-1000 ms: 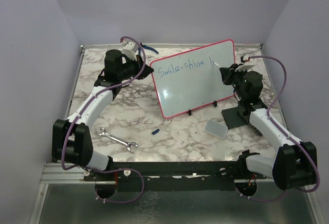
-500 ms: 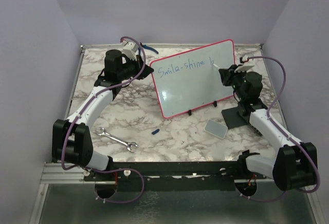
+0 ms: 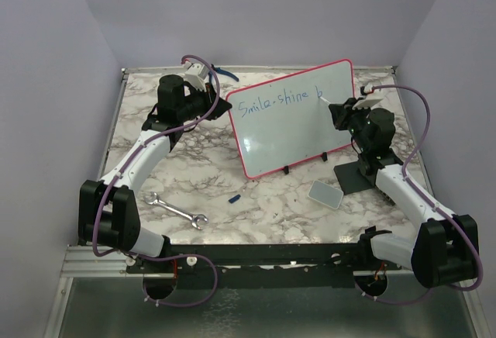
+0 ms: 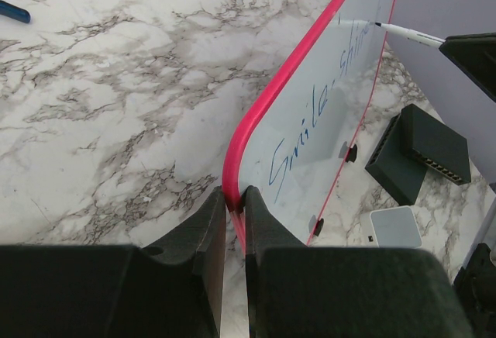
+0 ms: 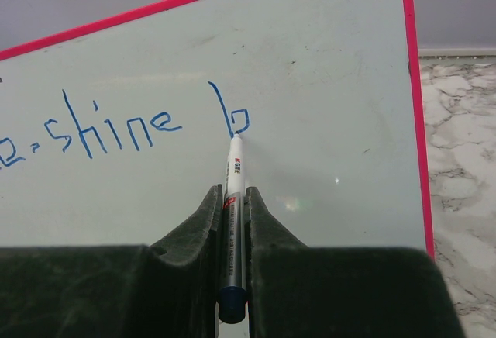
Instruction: Write a sentence on the whiteboard
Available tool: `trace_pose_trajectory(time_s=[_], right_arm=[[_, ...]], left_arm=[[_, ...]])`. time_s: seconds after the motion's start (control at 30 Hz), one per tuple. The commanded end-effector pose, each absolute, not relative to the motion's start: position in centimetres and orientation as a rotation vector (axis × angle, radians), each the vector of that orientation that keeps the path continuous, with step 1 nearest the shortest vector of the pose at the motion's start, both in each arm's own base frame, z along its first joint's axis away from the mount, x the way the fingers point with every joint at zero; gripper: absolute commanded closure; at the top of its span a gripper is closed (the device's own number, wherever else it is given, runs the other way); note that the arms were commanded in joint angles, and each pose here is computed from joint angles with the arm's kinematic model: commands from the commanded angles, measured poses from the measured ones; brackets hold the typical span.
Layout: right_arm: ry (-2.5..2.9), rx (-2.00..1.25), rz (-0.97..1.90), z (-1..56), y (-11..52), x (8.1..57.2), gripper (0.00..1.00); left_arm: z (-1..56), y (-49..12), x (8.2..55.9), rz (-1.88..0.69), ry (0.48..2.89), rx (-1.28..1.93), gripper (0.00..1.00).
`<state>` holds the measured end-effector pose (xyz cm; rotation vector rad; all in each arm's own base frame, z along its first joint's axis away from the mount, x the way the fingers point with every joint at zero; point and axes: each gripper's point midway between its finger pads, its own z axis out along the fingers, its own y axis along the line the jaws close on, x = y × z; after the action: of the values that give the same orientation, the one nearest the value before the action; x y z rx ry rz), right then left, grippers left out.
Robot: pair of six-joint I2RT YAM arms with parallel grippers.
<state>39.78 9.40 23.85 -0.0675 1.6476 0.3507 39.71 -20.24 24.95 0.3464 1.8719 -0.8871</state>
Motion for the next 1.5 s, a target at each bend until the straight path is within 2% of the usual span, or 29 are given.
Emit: trace_pose_trajectory(time_s=[0.0,0.47,0.73,1.47], right_arm=[[1.686,-0.105,0.361,22.6,10.1,39.2,0.99],[1.604,-0.024,0.328,25.8,8.7,37.8,0.99],[1.571,-0.022,0.324,28.0,8.7,38.8,0.99],[1.584,-0.030,0.285,27.5,8.5,40.2,1.00]], left_arm=[[26.4,-20.1,39.3,-0.875,1.824,0.390,1.00],[26.2,-19.9,39.5,-0.858,1.828,0.375,1.00],[26.2,-19.8,39.4,-0.856,1.828,0.376,1.00],[26.2,-19.8,39.4,-0.854,1.830,0.379,1.00]])
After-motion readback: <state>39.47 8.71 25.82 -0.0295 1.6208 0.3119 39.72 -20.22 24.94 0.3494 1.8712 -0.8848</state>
